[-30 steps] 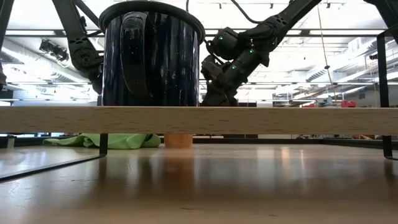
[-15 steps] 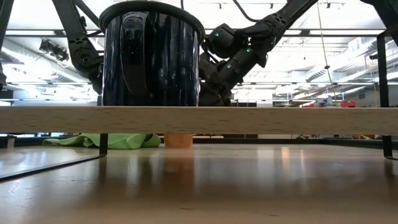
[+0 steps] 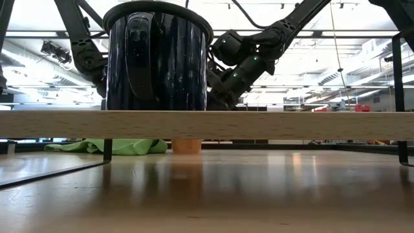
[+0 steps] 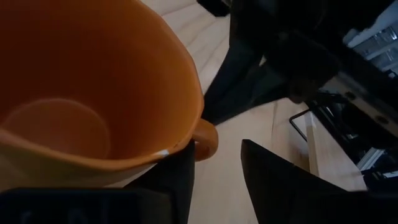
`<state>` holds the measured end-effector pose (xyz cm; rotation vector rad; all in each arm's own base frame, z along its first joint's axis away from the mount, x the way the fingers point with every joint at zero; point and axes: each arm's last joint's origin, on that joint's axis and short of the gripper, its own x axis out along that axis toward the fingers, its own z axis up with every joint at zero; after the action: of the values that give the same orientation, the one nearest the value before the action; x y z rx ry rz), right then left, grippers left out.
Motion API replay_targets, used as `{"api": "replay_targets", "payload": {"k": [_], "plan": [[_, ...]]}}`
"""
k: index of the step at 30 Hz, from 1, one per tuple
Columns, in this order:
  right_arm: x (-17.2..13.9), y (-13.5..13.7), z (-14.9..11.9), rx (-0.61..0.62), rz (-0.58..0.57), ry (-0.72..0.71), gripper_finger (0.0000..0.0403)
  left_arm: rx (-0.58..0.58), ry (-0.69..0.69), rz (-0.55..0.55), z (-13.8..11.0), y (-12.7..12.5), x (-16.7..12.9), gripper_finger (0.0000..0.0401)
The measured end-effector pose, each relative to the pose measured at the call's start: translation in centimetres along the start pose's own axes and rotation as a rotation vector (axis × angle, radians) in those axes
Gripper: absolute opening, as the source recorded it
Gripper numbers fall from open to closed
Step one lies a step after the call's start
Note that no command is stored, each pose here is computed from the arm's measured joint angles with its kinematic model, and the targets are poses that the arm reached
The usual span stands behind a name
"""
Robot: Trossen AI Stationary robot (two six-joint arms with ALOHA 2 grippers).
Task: Stack small to large cups/mugs on shelf
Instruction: Put the orange mug on the shelf
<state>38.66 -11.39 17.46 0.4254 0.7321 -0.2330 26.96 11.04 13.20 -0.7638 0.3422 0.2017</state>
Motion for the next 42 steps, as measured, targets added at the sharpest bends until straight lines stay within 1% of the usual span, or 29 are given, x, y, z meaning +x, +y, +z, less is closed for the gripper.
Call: {"api": "replay_targets", "payload": {"k": [7, 16, 26, 37, 42], "plan": [[0.1, 0.2, 0.0, -0.003, 0.006, -0.002, 0.0002, -0.021, 0.007, 0.012, -0.1, 0.1, 0.0, 0.0133], [0.3, 1.6, -0.3, -0.025, 0.051, -0.003, 0.0002, -0.055, 0.018, 0.013, -0.2, 0.1, 0.0, 0.0141], [0.3, 1.6, -0.3, -0.027, 0.058, -0.003, 0.0002, -0.056, 0.015, 0.014, -0.2, 0.1, 0.0, 0.0135], [0.3, 1.6, -0.2, -0.029, 0.058, -0.007, 0.0002, -0.062, 0.015, 0.014, -0.2, 0.1, 0.0, 0.0112], [0.3, 1.6, -0.2, -0.029, 0.058, -0.008, 0.0002, -0.063, 0.014, 0.015, -0.2, 0.1, 0.0, 0.0107]]}}
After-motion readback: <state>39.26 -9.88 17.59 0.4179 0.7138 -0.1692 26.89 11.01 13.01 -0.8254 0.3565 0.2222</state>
